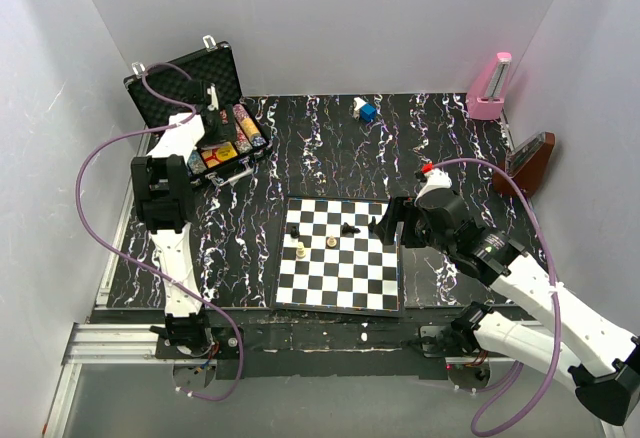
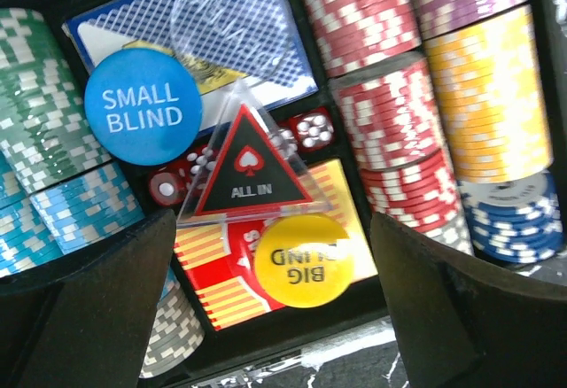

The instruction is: Pack up texas hold em set

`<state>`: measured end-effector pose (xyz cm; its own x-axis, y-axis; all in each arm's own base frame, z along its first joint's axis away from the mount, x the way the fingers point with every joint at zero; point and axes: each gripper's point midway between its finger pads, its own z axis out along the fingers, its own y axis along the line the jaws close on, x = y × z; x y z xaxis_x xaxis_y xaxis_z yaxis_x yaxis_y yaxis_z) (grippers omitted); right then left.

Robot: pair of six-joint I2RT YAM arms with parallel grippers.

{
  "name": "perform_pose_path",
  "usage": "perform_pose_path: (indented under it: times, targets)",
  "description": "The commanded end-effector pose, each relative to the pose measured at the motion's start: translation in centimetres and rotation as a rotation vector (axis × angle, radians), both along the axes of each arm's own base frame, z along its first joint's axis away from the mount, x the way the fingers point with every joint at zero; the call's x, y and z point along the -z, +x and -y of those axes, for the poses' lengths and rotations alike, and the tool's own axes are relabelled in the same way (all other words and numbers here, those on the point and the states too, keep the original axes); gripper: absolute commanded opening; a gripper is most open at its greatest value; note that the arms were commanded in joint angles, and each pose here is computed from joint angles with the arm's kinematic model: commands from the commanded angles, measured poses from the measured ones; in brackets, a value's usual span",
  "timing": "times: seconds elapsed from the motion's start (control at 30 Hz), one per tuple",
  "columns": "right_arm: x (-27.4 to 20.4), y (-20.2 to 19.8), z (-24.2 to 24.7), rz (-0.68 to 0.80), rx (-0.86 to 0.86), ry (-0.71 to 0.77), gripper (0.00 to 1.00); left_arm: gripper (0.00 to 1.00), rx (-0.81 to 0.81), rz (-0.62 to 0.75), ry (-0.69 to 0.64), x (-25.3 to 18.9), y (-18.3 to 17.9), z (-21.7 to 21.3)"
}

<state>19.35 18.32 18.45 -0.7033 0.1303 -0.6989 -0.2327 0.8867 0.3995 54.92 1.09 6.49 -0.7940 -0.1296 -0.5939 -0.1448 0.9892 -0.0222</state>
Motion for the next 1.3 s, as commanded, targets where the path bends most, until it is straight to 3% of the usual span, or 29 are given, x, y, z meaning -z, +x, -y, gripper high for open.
perform_pose_path:
  times: [0.0, 0.13, 0.4, 0.87, 1.13, 1.27]
  targets:
    - [-0.4, 0.4, 0.0, 0.014, 0.013, 0.003, 0.85, 0.90, -0.010, 0.179, 0.058, -7.3, 1.2, 0.5]
    - [-0.4, 0.5, -0.1, 0.014, 0.011, 0.003, 0.85, 0.89, -0.018, 0.199, 0.065, -7.8, 1.5, 0.4]
    - [-0.3, 0.7, -0.3, 0.011, 0.008, -0.008, 0.85, 0.76, 0.034, 0.176, 0.030, -5.9, 2.7, 1.8]
    - [-0.1, 0.6, 0.0, 0.012, 0.016, -0.011, 0.85, 0.75, 0.038, 0.011, 0.027, 1.2, 0.7, 1.9]
    - [-0.2, 0.5, 0.2, 0.014, 0.019, -0.006, 0.85, 0.77, 0.063, 0.065, 0.000, -1.3, 1.4, 2.6]
    - [-0.3, 0.5, 0.1, 0.017, 0.019, 0.000, 0.85, 0.84, 0.071, 0.139, -0.010, -4.9, 2.1, 3.0]
